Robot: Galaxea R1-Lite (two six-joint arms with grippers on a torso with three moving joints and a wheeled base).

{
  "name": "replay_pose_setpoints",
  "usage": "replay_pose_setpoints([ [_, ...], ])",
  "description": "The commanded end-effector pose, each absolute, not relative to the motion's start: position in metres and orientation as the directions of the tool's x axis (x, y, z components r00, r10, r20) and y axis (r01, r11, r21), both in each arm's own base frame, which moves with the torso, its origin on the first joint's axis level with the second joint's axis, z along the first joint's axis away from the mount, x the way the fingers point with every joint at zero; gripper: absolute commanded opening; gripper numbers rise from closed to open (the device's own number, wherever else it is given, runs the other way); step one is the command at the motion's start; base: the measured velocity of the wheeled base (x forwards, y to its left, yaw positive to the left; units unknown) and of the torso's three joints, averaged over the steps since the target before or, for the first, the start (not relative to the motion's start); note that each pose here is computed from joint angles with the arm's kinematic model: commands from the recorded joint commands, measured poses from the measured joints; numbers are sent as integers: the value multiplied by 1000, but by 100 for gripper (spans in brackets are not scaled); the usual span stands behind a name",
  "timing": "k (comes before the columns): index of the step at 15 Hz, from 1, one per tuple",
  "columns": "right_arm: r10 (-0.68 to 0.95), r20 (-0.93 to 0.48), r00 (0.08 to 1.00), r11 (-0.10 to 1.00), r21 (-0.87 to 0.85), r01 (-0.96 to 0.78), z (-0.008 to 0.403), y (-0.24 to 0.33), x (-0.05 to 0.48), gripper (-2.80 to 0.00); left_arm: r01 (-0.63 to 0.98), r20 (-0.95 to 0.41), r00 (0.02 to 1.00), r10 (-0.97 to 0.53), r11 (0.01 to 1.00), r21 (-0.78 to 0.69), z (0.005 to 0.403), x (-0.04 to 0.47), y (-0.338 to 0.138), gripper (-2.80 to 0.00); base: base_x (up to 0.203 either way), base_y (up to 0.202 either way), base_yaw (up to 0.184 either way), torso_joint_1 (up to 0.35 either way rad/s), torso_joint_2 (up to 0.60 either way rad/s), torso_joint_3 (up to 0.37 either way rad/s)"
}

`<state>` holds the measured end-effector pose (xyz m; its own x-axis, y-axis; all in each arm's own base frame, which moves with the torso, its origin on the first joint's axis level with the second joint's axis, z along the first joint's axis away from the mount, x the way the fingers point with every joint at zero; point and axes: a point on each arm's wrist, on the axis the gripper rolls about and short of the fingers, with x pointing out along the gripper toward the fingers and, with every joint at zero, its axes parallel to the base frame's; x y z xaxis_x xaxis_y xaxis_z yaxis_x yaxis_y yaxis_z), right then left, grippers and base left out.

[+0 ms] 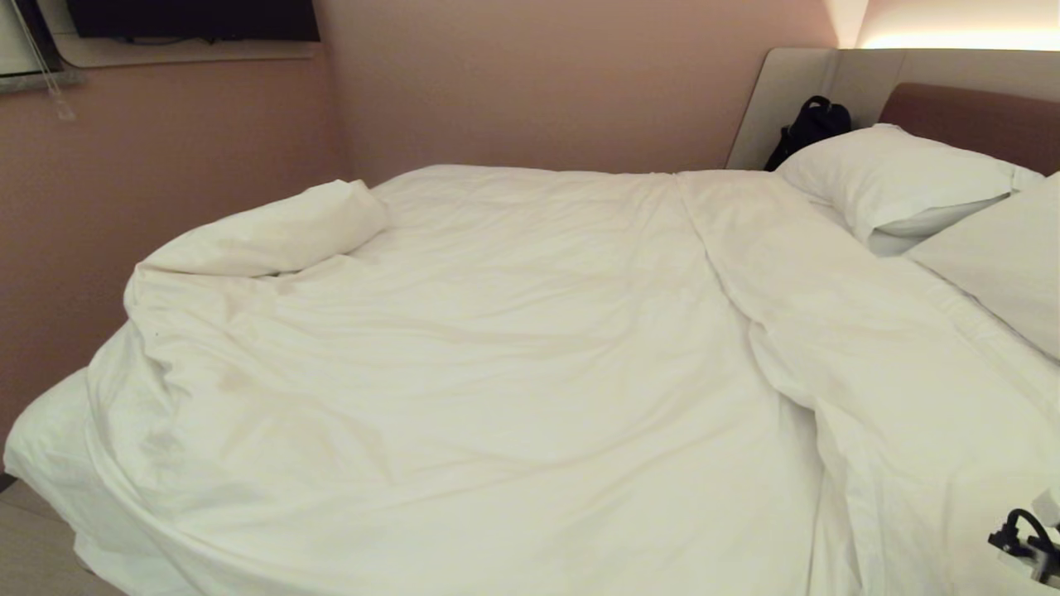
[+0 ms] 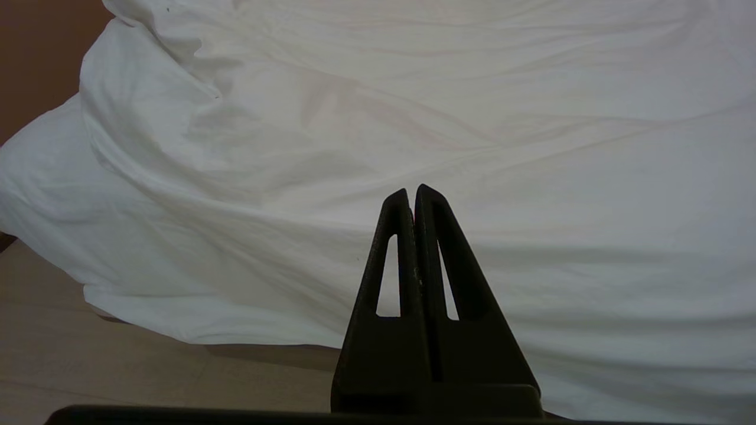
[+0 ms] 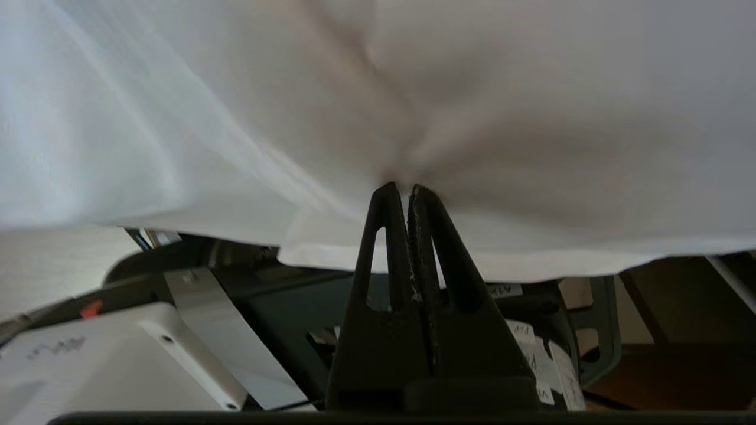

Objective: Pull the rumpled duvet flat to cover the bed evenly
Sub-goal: Flatten the corners of the folded blanket

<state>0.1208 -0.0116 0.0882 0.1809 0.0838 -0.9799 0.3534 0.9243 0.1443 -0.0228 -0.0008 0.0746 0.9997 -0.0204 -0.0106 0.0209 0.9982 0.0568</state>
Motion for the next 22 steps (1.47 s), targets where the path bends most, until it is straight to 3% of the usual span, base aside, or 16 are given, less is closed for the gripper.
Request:
replay_pose_setpoints([
  [1, 83, -974, 211, 924, 154, 349, 80, -12, 122, -280, 21, -10, 1000, -20, 998, 57, 75, -23, -1, -280, 0, 0, 0, 0, 0, 0],
  [8, 83, -974, 212, 924, 155, 350, 18, -12, 126, -280, 20, -10, 1000, -20, 998, 58, 75, -23, -1, -280, 0, 0, 0, 0, 0, 0],
  [15, 103, -971, 214, 930, 170, 325, -4, -13, 131, -280, 20, -9, 1000, -20, 998, 56, 75, -23, -1, -280, 0, 0, 0, 0, 0, 0],
  [22, 82, -923, 376, 935, 202, 292, 9, -13, 139, -280, 21, -11, 1000, -20, 998, 56, 74, -23, -1, -280, 0, 0, 0, 0, 0, 0],
])
